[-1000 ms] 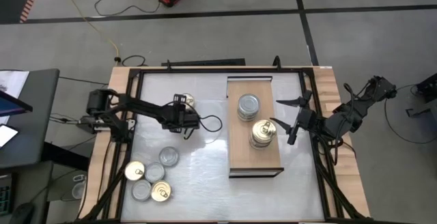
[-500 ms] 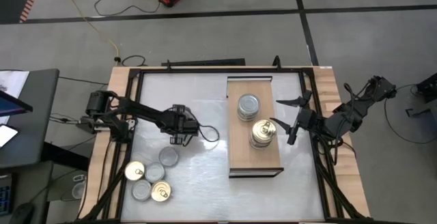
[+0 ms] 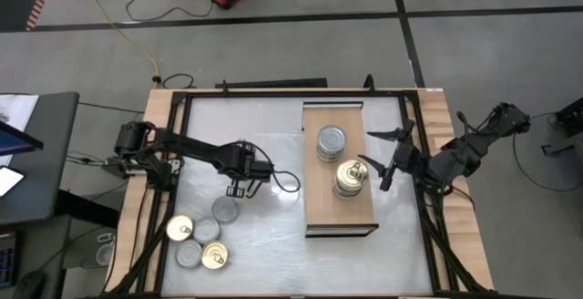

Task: Stack canned seafood by type on shelf
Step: Stack the blue tuna can on top of the blue tuna can

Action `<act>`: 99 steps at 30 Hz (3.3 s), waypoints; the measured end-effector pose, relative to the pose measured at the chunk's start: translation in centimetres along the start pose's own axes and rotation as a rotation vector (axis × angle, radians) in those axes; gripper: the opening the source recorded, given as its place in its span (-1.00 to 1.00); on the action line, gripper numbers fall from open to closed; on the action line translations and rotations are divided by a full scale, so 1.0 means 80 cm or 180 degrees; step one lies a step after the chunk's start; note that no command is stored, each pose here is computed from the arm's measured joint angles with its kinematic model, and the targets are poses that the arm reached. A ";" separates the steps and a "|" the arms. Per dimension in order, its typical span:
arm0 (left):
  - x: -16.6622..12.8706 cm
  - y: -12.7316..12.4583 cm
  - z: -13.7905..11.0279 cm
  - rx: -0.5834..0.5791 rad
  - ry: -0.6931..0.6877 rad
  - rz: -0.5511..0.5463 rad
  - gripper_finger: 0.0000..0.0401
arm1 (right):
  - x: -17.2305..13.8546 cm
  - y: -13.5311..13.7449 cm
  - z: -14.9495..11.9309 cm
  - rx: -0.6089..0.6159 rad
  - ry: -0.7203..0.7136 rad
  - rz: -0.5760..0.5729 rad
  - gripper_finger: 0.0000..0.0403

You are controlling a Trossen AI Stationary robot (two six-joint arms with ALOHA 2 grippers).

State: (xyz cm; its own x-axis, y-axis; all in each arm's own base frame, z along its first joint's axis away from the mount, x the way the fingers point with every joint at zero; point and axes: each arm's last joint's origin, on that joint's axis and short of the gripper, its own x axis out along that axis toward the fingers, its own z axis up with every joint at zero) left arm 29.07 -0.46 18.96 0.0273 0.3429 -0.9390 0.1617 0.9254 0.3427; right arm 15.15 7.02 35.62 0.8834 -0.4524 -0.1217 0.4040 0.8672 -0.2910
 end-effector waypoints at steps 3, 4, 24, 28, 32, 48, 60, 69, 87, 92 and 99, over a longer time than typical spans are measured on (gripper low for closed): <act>-0.020 0.009 0.008 0.0082 -0.0058 0.0013 -0.87 | 0.001 0.000 0.000 -0.0006 0.0009 0.0004 0.54; -0.026 0.013 0.010 0.0101 -0.0077 0.0013 -0.80 | 0.001 0.001 0.000 -0.0007 0.0007 0.0033 0.54; -0.021 0.101 0.004 0.0240 -0.0216 -0.0166 0.57 | 0.001 0.001 -0.003 -0.0089 0.0042 0.0102 0.54; -0.007 0.123 -0.008 0.0069 -0.0214 -0.0332 0.57 | 0.001 0.001 -0.003 -0.0134 0.0043 0.0102 0.54; 0.005 0.140 -0.019 -0.0011 -0.0206 -0.0422 0.57 | 0.003 0.000 -0.003 -0.0135 0.0054 0.0069 0.54; 0.021 0.118 -0.025 -0.0142 -0.0212 -0.0908 -0.02 | 0.003 0.000 -0.006 0.0021 0.0099 0.0084 0.54; -0.008 0.115 -0.038 -0.0416 0.0001 -0.0949 -0.06 | 0.006 -0.003 -0.006 -0.0005 0.0107 0.0031 0.54; -0.112 0.128 -0.061 -0.1032 -0.1057 -0.1314 -0.06 | 0.002 -0.002 -0.005 -0.0041 0.0083 0.0100 0.54; -0.275 0.127 -0.024 -0.1210 -0.4742 -0.1055 -0.05 | -0.017 -0.003 0.025 0.0071 -0.0472 0.0292 0.54; -0.278 0.117 -0.001 -0.1238 -0.5351 -0.0995 -0.04 | -0.012 0.000 0.035 0.0327 -0.0655 0.0355 0.54; -0.241 0.105 0.062 -0.0989 -0.5441 -0.0593 -0.05 | 0.005 0.027 0.031 0.0442 -0.0552 0.0366 0.54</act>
State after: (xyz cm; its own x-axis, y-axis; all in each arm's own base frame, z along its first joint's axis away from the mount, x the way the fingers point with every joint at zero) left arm 34.77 -0.12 39.80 0.9843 -0.1141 0.1345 0.1102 0.9932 0.0363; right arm 16.97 9.25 37.32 0.9481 -0.3172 0.0217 0.3168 0.9366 -0.1499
